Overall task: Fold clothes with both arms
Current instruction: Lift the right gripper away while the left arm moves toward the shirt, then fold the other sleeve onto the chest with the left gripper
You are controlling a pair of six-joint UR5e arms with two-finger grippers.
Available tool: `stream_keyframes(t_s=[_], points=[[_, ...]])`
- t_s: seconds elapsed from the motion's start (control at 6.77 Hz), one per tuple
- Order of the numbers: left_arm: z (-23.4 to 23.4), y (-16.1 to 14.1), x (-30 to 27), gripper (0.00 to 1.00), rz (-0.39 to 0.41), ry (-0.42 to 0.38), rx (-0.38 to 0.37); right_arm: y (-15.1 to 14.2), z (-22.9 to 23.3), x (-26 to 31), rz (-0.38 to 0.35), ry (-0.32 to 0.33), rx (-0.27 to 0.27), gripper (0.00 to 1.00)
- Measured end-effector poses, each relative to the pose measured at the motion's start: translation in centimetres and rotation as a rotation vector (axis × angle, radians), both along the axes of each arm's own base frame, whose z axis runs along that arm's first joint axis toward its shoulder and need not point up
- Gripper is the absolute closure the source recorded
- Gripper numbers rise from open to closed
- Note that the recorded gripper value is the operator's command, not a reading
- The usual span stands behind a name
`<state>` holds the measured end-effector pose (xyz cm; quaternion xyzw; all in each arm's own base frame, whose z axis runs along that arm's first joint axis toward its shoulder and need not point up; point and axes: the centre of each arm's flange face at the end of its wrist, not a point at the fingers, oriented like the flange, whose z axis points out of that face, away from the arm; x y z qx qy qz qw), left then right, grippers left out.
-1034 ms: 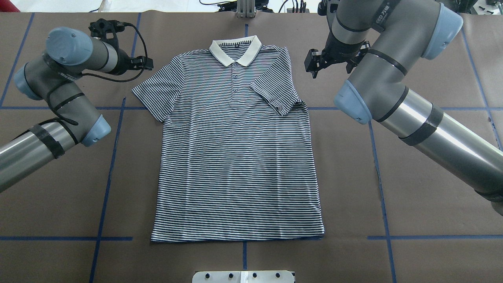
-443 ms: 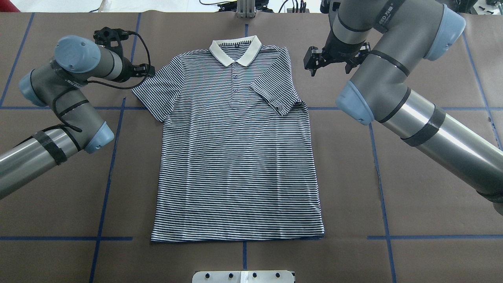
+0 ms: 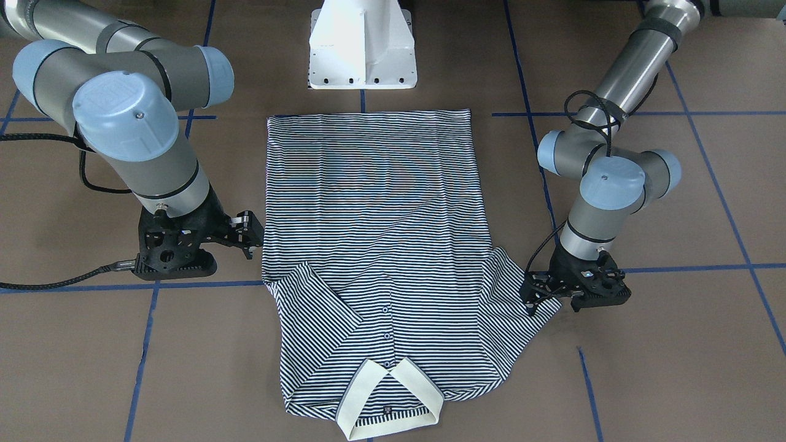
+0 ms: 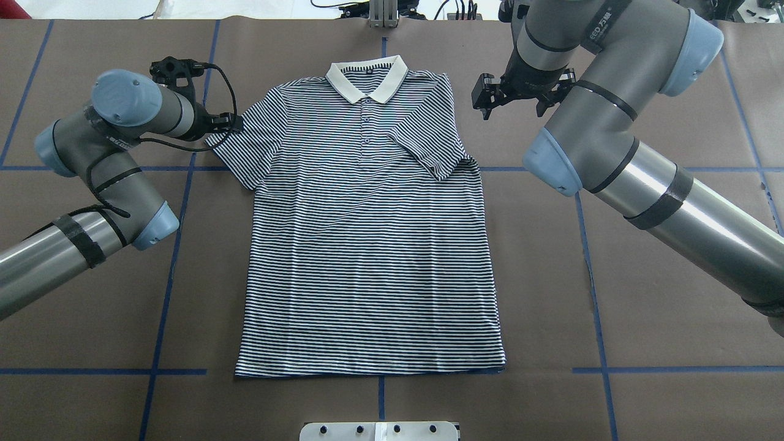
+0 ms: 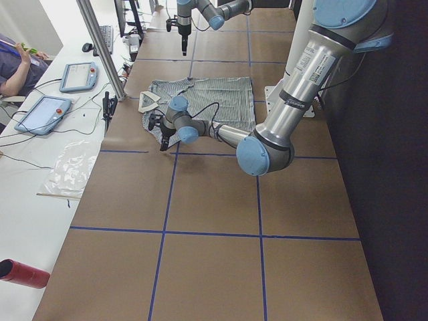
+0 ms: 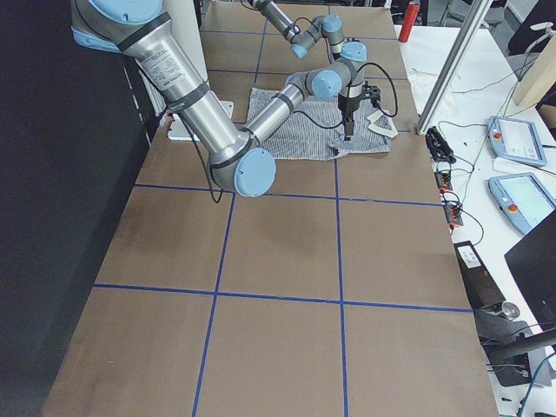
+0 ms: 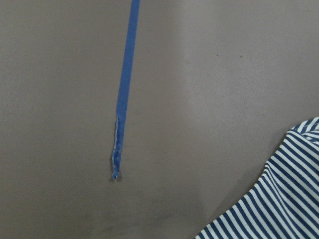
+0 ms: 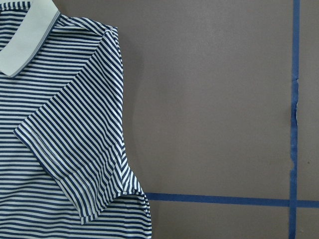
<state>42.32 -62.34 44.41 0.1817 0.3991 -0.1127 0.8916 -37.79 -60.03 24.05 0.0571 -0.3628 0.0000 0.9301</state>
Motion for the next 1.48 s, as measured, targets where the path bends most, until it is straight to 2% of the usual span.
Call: stream_keyframes(t_s=[0.15,0.59,0.89,1.18,1.48], points=[[0.2,0.1,0.1,0.27,0.001,-0.001,-0.003,0.0,0.0,0.0,0.0,-0.001,0.0,0.0],[0.1,0.2,0.2,1.0,0.002,0.0,-0.005,0.0,0.1,-0.1,-0.001,0.001,0.0,0.0],[-1.0,0.4,0.2,1.0,0.005,-0.008,-0.016,0.0,0.2,-0.1,-0.001,0.002,-0.002,0.0],[-4.5,1.0,0.0,1.0,-0.002,-0.016,-0.051,-0.1,0.4,-0.1,-0.001,0.005,-0.004,0.0],[-12.9,2.1,3.5,1.0,-0.049,0.031,-0.172,-0.1,0.5,-0.1,-0.001,0.006,-0.005,0.0]])
